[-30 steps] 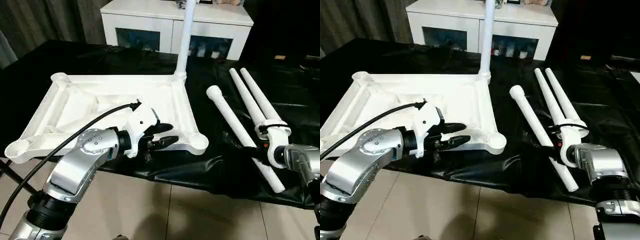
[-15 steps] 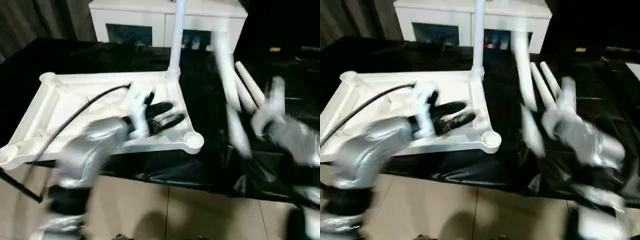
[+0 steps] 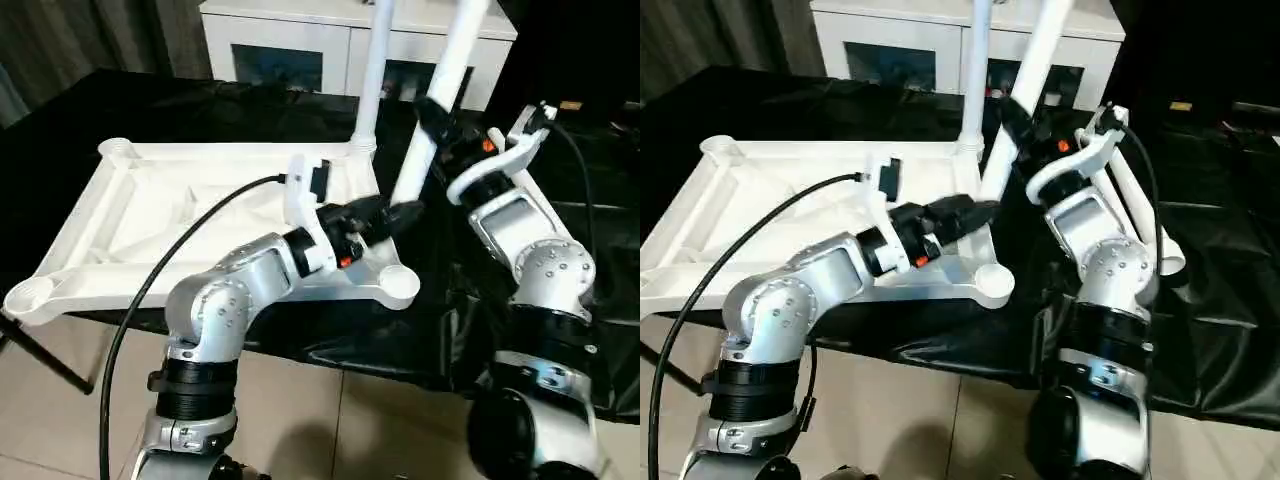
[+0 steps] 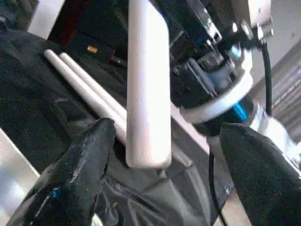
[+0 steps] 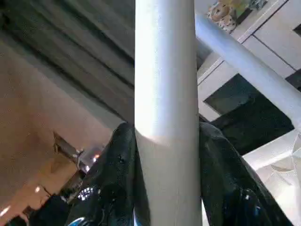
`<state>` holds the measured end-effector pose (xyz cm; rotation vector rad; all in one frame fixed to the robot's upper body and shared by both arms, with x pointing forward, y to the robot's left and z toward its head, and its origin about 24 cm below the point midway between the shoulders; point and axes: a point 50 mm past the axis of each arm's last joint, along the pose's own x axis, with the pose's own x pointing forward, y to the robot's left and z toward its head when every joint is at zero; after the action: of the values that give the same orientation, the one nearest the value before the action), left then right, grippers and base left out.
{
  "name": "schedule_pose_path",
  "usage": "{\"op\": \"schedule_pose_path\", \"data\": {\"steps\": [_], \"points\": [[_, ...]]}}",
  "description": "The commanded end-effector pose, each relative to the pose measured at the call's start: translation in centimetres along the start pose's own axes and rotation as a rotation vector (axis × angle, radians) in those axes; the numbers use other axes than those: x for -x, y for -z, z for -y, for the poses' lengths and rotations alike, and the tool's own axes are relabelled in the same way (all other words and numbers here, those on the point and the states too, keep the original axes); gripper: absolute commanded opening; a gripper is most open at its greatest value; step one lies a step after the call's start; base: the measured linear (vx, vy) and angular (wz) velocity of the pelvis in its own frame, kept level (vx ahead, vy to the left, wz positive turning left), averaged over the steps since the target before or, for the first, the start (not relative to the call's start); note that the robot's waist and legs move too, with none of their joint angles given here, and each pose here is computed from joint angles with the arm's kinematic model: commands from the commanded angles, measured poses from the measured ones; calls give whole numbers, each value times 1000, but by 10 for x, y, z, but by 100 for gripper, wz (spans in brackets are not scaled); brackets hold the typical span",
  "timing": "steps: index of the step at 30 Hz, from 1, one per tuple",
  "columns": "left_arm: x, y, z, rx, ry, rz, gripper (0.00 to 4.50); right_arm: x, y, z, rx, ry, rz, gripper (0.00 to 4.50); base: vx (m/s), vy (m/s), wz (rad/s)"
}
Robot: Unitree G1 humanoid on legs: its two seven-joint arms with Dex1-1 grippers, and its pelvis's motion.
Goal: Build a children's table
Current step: Pick table leg
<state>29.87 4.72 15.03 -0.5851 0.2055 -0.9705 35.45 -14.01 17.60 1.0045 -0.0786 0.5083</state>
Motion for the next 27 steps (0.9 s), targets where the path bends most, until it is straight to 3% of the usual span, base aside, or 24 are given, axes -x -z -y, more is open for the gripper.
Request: {"op": "schedule_pose_path", "data": {"steps": [1, 12, 13, 17, 18, 23, 27], "points": [[-6, -2, 2, -16, -7, -4, 436, -6, -2, -13, -7, -28, 39, 139, 0, 0, 0], [-10, 0, -3, -21, -73, 15, 450, -11, 6, -14, -84, 25, 86, 139, 0, 0, 0], [-10, 0, -3, -21, -73, 15, 422, -11, 6, -14, -84, 25, 86, 139, 0, 0, 0], [-10, -4, -6, -15, -81, 44, 409, -11, 10, -15, -94, 28, 76, 139, 0, 0, 0], [-10, -5, -5, -14, -78, 48, 378, -11, 10, -15, -95, 28, 74, 139, 0, 0, 0], [-11, -5, -2, 16, -42, 69, 363, -12, 13, -16, -109, 31, 72, 139, 0, 0, 0], [-12, -4, 3, 35, -5, 70, 316, -13, 15, -17, -126, 32, 72, 139, 0, 0, 0]]}}
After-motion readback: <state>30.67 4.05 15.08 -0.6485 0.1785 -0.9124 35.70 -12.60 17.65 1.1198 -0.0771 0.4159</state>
